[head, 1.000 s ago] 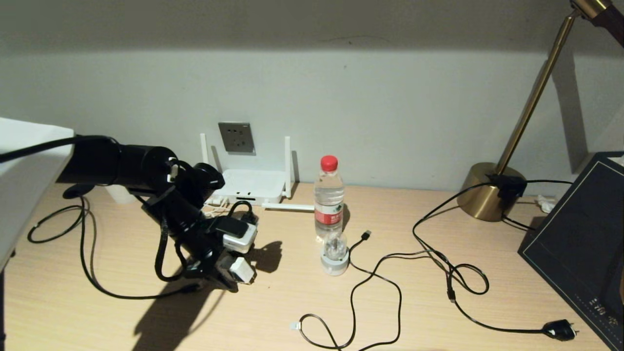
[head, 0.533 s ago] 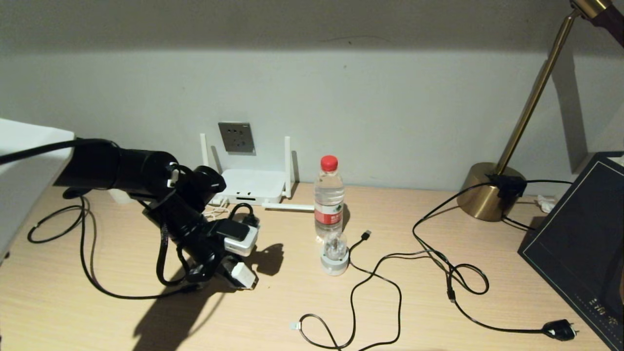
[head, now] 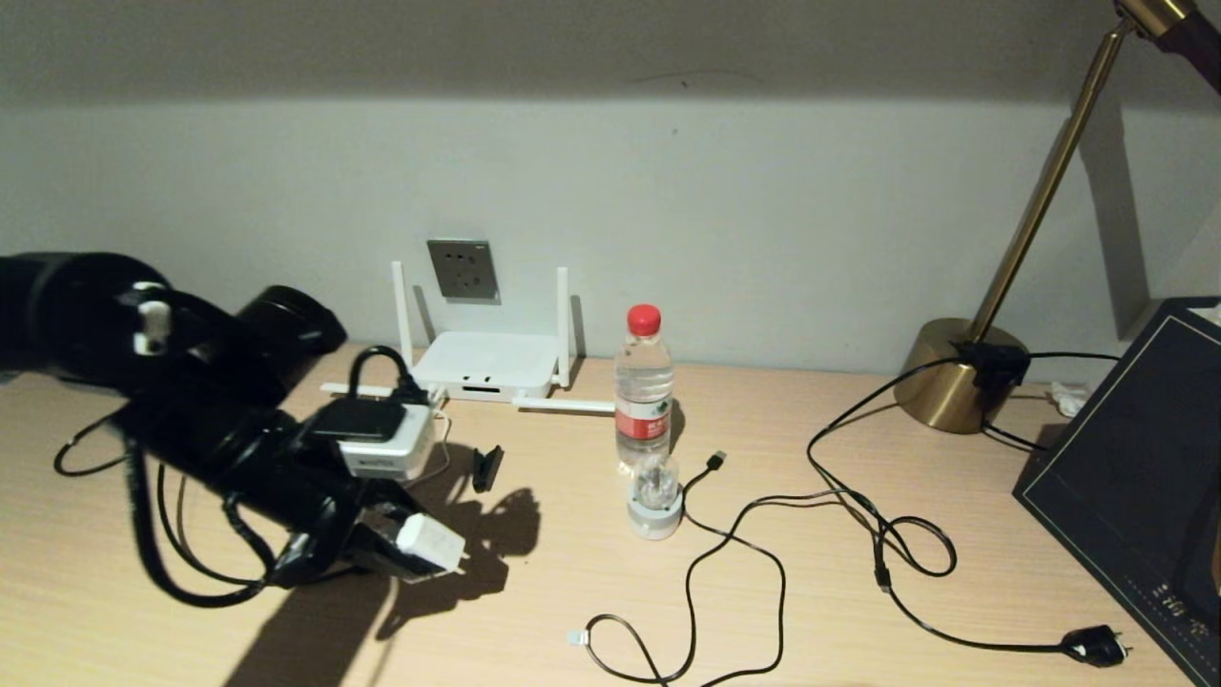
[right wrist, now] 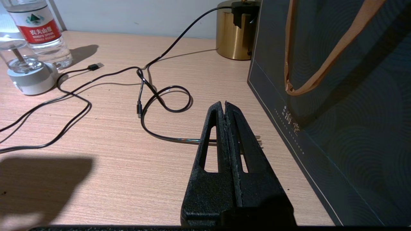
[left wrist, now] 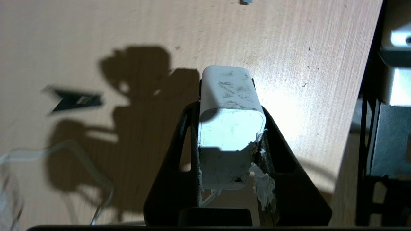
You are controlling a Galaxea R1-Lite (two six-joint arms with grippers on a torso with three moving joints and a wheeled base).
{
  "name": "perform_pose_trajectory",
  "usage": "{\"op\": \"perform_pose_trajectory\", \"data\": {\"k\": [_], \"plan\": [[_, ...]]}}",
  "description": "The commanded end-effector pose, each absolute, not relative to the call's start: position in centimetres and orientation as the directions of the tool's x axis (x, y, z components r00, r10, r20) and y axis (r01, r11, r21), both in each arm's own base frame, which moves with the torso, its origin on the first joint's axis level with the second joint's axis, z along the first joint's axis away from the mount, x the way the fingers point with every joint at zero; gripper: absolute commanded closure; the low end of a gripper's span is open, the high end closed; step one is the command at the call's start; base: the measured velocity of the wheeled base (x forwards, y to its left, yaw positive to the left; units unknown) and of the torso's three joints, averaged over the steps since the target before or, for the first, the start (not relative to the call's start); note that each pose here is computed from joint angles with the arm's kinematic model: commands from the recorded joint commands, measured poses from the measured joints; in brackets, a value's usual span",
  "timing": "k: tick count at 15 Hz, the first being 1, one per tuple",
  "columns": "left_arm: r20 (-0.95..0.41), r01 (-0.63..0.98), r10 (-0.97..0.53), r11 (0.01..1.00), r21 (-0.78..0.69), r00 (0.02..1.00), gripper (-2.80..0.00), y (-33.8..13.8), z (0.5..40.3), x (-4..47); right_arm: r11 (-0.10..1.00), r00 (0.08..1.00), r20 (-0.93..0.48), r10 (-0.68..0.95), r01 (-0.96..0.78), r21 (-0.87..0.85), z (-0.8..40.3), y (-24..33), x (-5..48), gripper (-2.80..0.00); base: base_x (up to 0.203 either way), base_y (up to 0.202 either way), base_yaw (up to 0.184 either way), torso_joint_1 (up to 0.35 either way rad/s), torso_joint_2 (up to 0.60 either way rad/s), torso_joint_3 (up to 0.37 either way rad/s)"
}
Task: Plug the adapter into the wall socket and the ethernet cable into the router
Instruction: Pick up plug, then align plug and socket
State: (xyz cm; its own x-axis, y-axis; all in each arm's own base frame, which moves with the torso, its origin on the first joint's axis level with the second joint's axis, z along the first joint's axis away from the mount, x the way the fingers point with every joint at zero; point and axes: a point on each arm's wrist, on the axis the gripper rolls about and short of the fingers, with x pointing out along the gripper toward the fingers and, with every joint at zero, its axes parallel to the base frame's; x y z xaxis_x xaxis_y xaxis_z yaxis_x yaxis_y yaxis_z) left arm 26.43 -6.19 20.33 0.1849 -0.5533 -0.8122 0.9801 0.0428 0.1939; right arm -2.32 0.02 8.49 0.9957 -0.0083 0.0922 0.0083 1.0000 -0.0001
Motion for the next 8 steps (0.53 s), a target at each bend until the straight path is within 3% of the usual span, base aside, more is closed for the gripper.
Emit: {"op": "perform_pose_trajectory", "data": {"k": [1,4,6,8], "plan": [[-0.718,0.906,-0.553,0.221,0.362,0.422,0.00,-2.8,25.4,20.2,1.000,0.998,0.057,-0.008,0.008,0.000,7.5,0.0,-2.0,0.00,0.000,0.000,0.000,0.000,0.00,0.000],[-0.598,0.759,-0.496,0.556,0.338,0.630,0.00,2.6,24.8,17.1,1.000,0.998,0.057,-0.008,0.008,0.000,7.5,0.0,-2.0,0.00,0.000,0.000,0.000,0.000,0.00,0.000],[-0.530,0.671,-0.461,0.669,0.320,0.712,0.00,5.1,21.1,16.2,1.000,0.998,0.057,-0.008,0.008,0.000,7.5,0.0,-2.0,0.00,0.000,0.000,0.000,0.000,0.00,0.000],[-0.420,0.564,-0.400,0.716,0.411,0.815,0.00,7.1,18.5,16.8,1.000,0.998,0.057,-0.008,0.008,0.000,7.5,0.0,-2.0,0.00,0.000,0.000,0.000,0.000,0.00,0.000]]}}
